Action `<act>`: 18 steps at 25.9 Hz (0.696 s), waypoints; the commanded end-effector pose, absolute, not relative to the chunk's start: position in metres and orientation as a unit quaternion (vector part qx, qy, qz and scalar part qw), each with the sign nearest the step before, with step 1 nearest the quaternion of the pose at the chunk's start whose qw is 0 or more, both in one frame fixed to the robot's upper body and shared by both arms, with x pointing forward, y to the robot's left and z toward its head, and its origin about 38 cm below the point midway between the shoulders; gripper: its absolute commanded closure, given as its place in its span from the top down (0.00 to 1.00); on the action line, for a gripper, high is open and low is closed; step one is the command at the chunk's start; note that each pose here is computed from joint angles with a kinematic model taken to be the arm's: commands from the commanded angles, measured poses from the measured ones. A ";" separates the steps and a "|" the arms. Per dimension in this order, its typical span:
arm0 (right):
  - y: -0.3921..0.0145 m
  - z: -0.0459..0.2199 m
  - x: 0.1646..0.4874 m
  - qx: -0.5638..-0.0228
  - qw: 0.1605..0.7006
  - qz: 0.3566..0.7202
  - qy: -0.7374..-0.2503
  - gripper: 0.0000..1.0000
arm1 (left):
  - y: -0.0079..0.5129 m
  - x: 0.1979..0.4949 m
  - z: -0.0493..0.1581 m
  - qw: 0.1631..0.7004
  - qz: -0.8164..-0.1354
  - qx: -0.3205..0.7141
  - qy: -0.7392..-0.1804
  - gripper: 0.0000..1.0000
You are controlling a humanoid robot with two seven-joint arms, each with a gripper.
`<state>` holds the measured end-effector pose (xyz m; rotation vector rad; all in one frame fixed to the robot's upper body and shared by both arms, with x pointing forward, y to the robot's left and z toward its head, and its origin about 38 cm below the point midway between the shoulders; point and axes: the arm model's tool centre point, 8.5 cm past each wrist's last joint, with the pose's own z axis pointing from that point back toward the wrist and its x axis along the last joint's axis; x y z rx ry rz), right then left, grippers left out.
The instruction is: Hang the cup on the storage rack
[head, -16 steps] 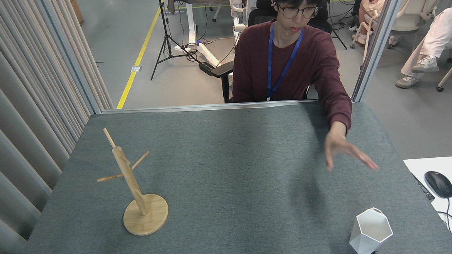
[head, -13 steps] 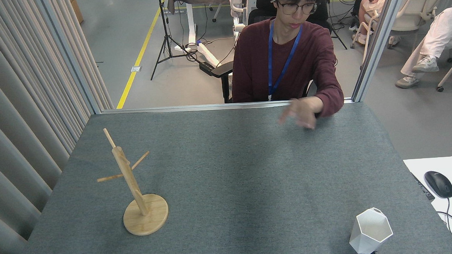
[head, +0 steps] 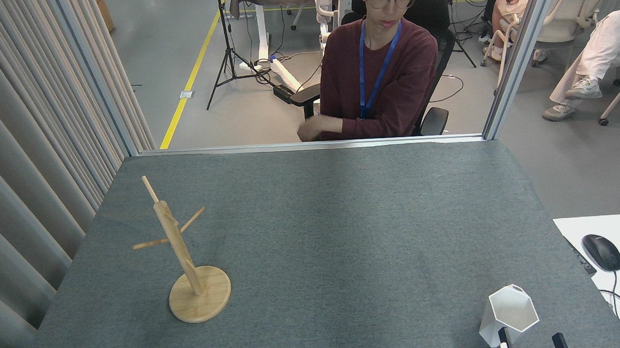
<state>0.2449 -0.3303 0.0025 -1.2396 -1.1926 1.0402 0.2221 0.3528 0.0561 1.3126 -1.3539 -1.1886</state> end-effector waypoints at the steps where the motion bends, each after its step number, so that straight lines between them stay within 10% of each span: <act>1: -0.337 0.002 0.252 -0.522 0.528 0.449 -0.496 0.99 | 0.353 0.222 0.056 0.441 -0.478 0.529 -0.545 1.00; 18: -0.330 -0.011 0.276 -0.514 0.523 0.469 -0.492 1.00 | 0.363 0.219 0.059 0.442 -0.475 0.539 -0.537 1.00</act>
